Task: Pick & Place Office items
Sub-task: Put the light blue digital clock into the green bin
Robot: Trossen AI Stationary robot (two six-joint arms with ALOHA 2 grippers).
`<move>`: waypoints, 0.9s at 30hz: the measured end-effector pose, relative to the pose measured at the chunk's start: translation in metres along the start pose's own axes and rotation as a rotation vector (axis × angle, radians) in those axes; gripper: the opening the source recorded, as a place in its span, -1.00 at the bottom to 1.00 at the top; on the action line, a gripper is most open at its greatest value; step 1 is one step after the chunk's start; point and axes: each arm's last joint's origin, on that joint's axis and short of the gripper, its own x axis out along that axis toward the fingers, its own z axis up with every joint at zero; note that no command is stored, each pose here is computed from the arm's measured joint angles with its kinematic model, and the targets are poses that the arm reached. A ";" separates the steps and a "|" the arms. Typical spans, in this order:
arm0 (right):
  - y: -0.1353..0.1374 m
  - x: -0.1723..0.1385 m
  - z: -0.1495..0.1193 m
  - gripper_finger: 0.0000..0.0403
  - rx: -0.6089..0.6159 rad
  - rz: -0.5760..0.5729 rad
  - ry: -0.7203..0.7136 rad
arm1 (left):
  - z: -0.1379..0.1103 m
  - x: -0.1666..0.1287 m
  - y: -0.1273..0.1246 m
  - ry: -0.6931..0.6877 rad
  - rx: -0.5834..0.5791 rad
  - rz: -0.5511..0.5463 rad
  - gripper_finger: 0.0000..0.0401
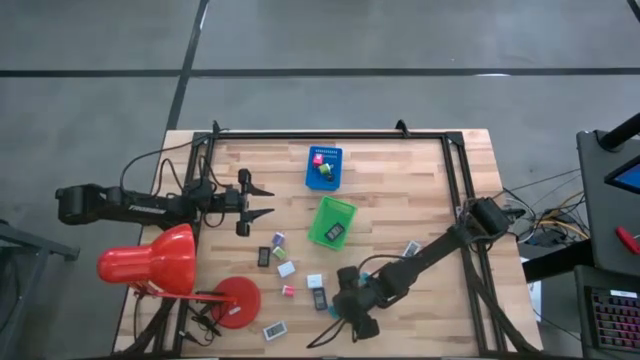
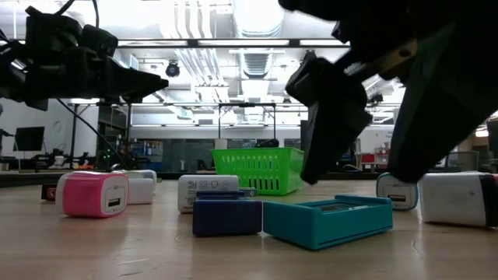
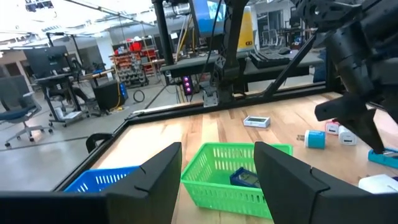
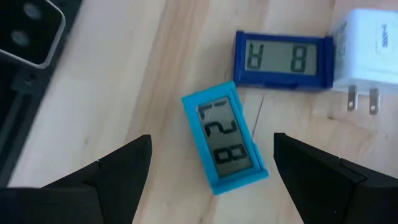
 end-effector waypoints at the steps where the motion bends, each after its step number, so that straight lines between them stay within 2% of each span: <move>1: -0.001 0.001 0.000 0.62 -0.002 -0.001 0.003 | 0.000 0.000 0.000 -0.001 0.000 0.000 0.02; 27: -0.006 0.008 0.000 0.62 -0.011 -0.004 -0.004 | 0.000 0.000 0.000 -0.002 0.000 -0.003 0.02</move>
